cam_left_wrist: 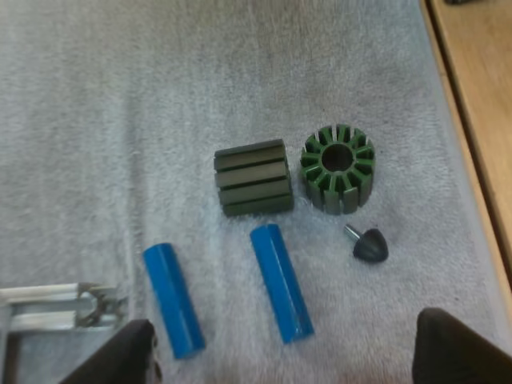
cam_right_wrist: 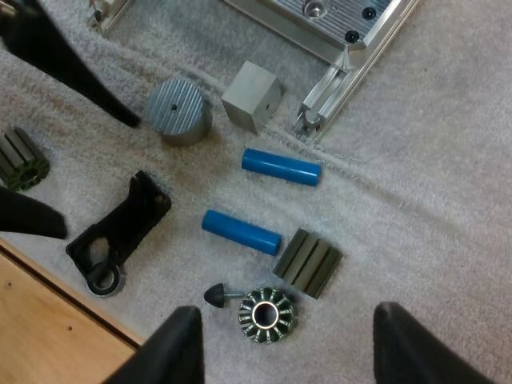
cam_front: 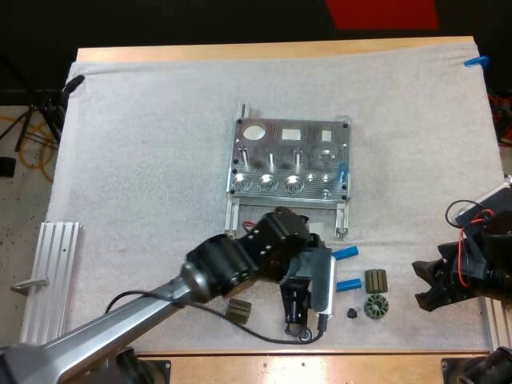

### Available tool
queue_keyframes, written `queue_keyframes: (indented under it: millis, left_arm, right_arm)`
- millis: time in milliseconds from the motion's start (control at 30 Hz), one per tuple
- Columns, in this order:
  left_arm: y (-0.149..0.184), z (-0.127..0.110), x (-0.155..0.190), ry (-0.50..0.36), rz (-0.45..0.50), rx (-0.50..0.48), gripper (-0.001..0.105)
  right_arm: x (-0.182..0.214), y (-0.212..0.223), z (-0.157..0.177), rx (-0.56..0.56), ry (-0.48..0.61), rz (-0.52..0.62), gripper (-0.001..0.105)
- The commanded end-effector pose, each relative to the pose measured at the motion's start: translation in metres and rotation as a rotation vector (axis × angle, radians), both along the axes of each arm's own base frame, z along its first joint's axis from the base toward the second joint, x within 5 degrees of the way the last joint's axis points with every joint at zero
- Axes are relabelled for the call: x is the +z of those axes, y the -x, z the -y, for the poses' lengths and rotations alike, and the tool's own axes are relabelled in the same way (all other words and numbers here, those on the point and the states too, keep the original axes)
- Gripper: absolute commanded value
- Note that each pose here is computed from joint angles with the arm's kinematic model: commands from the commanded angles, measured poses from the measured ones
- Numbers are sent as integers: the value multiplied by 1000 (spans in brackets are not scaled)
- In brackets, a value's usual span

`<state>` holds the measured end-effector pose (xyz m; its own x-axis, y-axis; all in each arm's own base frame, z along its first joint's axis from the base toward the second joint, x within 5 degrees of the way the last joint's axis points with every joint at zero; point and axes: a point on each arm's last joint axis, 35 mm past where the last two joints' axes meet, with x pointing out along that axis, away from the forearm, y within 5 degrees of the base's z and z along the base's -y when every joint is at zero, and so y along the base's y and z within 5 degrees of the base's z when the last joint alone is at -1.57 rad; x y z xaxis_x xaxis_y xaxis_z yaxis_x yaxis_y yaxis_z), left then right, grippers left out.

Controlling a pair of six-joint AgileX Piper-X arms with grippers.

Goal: Load cells from right to left

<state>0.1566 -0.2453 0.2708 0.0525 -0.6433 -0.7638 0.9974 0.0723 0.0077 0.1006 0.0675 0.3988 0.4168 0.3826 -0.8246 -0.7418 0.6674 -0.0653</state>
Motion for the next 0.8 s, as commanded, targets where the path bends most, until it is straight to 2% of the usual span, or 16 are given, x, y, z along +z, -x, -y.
queue_keyframes:
  millis: [0,267,533,633,767]
  left_arm:
    - [-2,6,-2,11,8,-9,65]
    - [-14,24,-45,-82,-53,-8,65]
    - [-11,32,-65,-126,-95,-38,65]
    - [-5,38,-70,-136,-86,-63,65]
    - [-3,46,-83,-194,-12,-35,65]
  right_arm:
    - [1,1,0,20,-6,12,47]
    - [1,1,0,27,-1,16,47]
    - [1,1,0,27,-1,16,47]
    - [1,1,0,27,-2,18,47]
    - [2,0,0,27,-7,27,47]
